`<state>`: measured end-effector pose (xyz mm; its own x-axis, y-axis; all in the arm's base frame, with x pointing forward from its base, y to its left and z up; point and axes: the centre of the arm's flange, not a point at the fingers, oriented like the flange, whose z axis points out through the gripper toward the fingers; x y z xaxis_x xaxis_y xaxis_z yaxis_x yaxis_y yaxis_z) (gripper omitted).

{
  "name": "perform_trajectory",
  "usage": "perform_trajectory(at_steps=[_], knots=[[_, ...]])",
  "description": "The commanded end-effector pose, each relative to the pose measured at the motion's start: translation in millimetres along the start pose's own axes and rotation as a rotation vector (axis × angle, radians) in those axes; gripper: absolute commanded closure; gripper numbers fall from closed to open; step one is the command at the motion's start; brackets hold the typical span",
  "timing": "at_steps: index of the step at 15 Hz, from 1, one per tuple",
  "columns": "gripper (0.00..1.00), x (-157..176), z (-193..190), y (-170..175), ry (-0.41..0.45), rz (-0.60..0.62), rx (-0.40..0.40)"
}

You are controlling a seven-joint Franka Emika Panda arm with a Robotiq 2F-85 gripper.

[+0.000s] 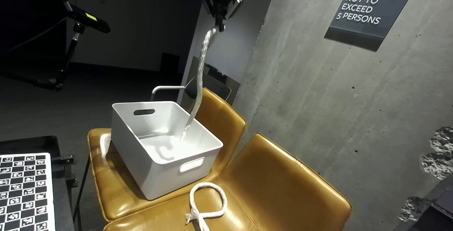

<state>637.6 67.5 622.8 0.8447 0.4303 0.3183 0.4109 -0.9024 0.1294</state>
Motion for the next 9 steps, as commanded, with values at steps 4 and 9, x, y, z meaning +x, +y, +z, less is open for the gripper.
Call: perform_trajectory(at_steps=[4, 9], knots=[[0.97, -35, 105, -12, -0.080, -0.007, 0.090], [0.64, -58, 154, -21, -0.142, -0.002, 0.113]])
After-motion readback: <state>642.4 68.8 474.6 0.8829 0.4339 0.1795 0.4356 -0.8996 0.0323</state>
